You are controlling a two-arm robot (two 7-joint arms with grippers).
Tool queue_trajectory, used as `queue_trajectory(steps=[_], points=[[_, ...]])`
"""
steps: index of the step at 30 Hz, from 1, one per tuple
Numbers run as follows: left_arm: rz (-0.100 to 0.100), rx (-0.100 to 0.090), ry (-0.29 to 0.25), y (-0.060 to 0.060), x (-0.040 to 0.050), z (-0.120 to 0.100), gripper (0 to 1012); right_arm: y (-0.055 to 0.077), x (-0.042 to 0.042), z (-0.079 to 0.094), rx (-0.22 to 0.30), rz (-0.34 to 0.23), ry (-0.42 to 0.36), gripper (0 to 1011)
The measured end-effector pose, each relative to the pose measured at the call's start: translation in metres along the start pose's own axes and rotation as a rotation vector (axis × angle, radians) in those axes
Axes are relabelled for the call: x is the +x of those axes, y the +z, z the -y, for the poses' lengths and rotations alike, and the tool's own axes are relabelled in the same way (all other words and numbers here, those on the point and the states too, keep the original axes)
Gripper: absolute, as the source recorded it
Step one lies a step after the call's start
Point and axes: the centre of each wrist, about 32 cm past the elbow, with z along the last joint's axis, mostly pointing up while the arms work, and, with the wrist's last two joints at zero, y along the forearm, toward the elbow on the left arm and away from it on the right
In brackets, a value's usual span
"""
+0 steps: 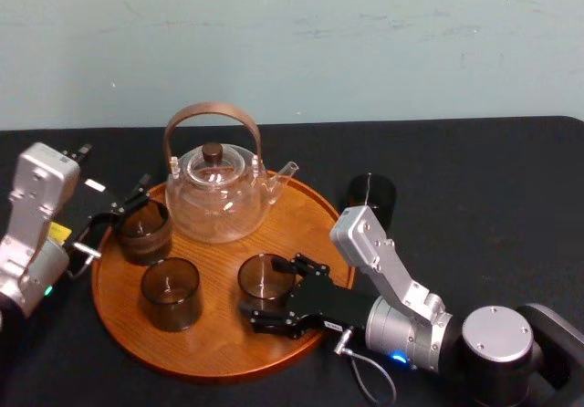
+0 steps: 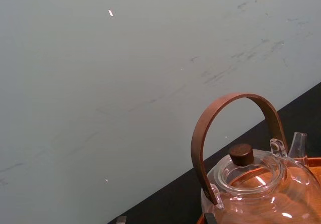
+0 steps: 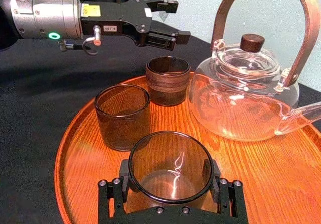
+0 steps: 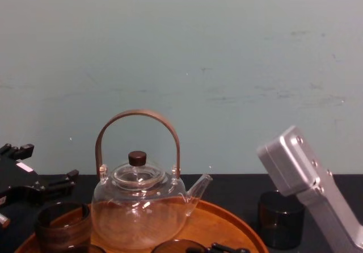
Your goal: Pick up the glass from the table and place it on the tray.
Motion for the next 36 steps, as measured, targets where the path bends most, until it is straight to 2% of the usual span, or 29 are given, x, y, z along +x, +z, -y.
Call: queue_trajectory(steps=[8,11,13,25,30,36], points=[[0.0,0.0,0.0,0.0,0.0,0.0,1001,0.0,0.0001,0.0,0.001,0.0,-0.001,916],[0.0,0.0,0.0,0.0,0.0,0.0,1001,0.0,0.0001,0.0,0.001,0.001,-0.001,941],[0.0,0.0,0.0,0.0,0.0,0.0,1001,0.0,0.0001,0.0,0.001,0.001,-0.002,1000],[0.0,0.0,0.0,0.0,0.0,0.0,1001,0.0,0.0003,0.001,0.002,0.002,-0.002,1002],[0.0,0.0,0.0,0.0,0.0,0.0,1001,0.003,0.0011,0.006,0.032,0.011,-0.011,1002],[0.0,0.0,0.0,0.0,0.0,0.0,1002,0.015,0.0008,0.019,0.101,0.055,-0.027,1002]])
